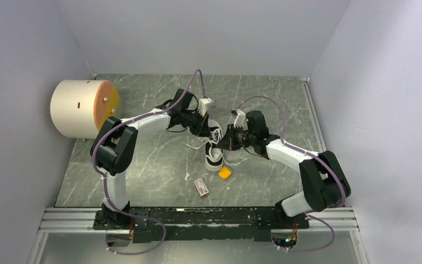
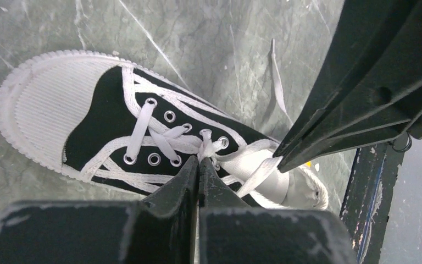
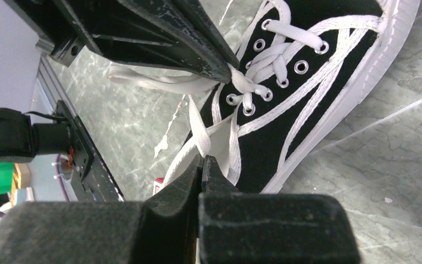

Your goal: Tie the shoes

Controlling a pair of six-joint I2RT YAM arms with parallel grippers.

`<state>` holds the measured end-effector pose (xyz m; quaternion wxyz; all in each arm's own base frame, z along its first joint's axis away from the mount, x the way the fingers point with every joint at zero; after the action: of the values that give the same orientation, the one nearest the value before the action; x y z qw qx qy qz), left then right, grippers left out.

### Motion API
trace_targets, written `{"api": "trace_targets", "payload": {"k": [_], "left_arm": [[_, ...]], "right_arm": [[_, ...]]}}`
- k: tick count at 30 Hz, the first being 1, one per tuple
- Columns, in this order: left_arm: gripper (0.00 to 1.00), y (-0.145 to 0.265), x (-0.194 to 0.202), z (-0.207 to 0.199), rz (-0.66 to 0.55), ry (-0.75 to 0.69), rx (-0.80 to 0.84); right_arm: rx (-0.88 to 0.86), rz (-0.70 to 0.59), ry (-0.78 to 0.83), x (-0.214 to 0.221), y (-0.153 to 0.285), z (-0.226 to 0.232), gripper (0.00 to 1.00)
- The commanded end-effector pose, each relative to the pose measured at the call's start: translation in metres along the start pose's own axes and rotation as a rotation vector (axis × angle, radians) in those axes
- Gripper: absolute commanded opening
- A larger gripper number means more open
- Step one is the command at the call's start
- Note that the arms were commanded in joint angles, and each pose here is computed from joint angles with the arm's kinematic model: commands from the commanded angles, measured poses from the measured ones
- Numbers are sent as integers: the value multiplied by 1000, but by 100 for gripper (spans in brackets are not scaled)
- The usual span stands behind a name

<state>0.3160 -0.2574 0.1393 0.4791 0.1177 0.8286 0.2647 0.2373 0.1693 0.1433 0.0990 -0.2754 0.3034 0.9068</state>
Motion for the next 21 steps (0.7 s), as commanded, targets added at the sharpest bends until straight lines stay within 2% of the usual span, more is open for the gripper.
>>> {"api": "trace_targets", "payload": {"k": [1,8,14,21], "left_arm": [[5,13,-22,-8,-103,-44,21],[6,9,-17,-10,-119,11,68],[5,12,-18,-14,-124,2,66],[5,15,-15,-18,-133,10,77]], "right_arm": [[16,-61,-91,-5,-8,0,0],[-1,-82,-163,-12,-23,-5,0],[-4,-64,-171,-13,-30,-9,0],[-19,-115,-215,-16,-33,-8,0]]}}
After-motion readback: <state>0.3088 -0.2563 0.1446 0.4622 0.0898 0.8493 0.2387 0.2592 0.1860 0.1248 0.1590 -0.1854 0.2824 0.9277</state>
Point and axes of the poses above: each gripper's point midway between its finger pads, its own y axis back along the fingers, its own z axis along the line the jaws close on, x = y × z, the point moved 10 cm from there along y, back along the fingers, and after that the axes turned 5 degrees about -y, right-handed, at the moved point
